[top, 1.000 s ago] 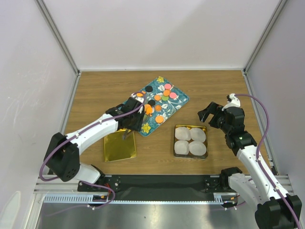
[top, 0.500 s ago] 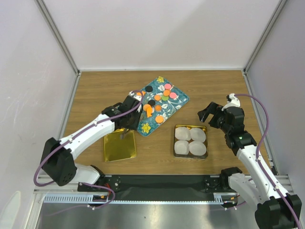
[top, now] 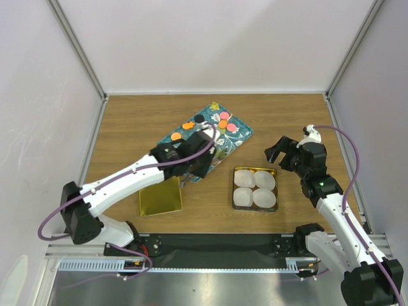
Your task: Pack the cookies
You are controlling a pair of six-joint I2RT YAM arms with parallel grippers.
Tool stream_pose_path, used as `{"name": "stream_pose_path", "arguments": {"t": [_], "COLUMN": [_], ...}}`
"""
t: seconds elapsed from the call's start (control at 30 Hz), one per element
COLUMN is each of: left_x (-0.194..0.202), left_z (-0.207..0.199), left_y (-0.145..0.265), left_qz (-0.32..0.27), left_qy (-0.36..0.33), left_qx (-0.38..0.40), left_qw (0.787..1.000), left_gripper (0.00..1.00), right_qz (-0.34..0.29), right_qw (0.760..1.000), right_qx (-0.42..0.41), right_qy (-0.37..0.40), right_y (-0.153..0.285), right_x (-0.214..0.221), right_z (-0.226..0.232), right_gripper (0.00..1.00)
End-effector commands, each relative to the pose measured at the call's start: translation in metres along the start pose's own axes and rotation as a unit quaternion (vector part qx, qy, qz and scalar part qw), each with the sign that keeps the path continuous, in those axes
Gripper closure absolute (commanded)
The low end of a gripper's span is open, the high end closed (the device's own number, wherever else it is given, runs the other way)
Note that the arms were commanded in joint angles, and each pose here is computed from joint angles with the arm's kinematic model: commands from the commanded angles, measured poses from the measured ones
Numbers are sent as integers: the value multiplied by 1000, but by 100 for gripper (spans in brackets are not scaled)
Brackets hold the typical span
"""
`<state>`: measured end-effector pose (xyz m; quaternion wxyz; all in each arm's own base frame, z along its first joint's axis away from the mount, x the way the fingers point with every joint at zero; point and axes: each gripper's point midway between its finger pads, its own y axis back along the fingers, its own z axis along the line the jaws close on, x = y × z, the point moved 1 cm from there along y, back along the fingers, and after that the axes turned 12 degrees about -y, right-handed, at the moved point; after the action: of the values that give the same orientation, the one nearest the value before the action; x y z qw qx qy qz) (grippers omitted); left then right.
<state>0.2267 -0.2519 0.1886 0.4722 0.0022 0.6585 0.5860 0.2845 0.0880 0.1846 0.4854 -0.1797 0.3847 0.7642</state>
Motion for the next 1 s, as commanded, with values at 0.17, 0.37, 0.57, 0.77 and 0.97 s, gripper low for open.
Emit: {"name": "stream_pose_path", "arguments": {"t": [0.17,0.37,0.57,0.77,0.97], "left_x": [-41,-37,-32,-25,-23], "left_z": [-68,-96,-110,-114,-115], "left_y": [-5,-23,-31,-34,-34], "left_qz": [-35,-21,-12,-6,-4], "left_qy": [-14,-32,-40,-43,-44], "left_qx": [54,72,84,87,89], "left_qw": [998,997,996,995,995], "left_gripper": [62,62,61,54,50], "right_qz": [-21,-23,-23,-23,-21], "right_qw": [1000,1000,1000,1000,1000], "right_qx": [13,16,17,15,17], "right_qy": [9,9,9,10,9], "right_y": [-1,0,-1,-1,-1], "right_x": [-8,-9,-9,-9,-8], "right_z": [-5,-6,-6,-5,-6], "right_gripper": [1,0,0,0,0]}}
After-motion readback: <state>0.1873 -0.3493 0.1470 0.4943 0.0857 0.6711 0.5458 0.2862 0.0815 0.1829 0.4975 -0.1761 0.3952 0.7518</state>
